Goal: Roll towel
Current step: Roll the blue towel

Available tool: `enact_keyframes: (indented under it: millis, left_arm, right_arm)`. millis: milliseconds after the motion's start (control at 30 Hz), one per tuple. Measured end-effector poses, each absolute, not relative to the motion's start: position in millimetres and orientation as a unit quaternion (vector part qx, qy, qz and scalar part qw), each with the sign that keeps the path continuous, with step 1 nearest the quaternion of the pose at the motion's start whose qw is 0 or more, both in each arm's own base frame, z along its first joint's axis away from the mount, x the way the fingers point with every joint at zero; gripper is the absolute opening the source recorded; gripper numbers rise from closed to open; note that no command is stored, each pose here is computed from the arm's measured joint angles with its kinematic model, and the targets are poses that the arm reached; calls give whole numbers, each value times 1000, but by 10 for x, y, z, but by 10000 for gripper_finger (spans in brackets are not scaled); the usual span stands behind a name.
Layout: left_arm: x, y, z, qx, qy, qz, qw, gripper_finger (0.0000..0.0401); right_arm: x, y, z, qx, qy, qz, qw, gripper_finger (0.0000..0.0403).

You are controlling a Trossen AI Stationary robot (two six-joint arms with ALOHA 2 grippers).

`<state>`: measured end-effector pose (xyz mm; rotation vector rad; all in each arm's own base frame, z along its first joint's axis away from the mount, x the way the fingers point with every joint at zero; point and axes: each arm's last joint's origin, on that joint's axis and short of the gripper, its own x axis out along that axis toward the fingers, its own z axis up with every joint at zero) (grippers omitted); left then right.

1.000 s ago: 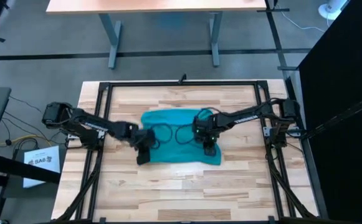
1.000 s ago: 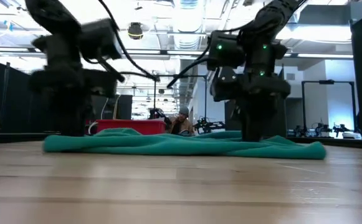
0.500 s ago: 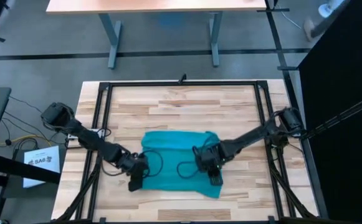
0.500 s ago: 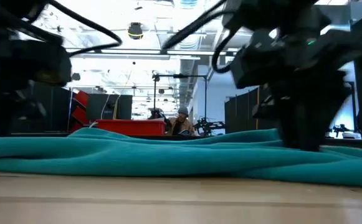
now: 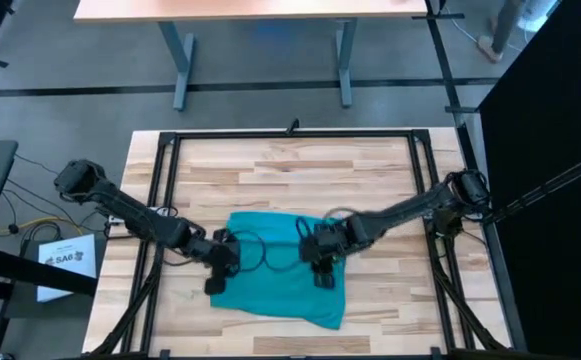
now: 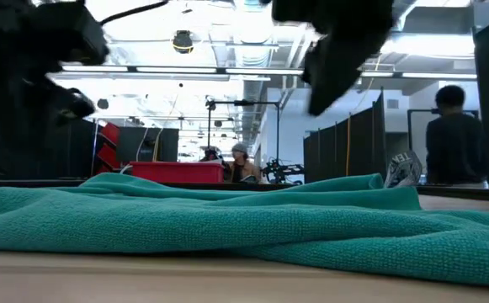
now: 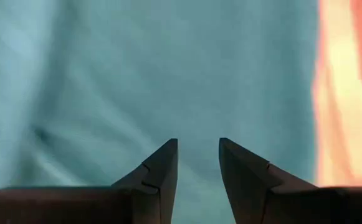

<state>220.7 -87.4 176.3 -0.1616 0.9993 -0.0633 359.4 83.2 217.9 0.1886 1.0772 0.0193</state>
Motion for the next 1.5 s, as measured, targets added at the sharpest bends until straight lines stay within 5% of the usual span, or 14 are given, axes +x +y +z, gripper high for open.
enact_keyframes:
  millis: [300,600,1100,1500]
  left_arm:
    - [2640,-606,1611,-126,461,-9,878,102]
    - [2808,-934,1356,-113,502,-15,858,102]
    - [2851,-952,1287,-113,489,7,865,102]
    - [2847,-949,1283,-117,490,9,864,62]
  right_arm:
    - [3741,-82,2212,86,479,3,873,121]
    - [3755,322,2199,20,460,102,882,122]
    - [3949,345,1505,85,487,131,859,121]
    - [3995,195,1511,93,469,119,870,120]
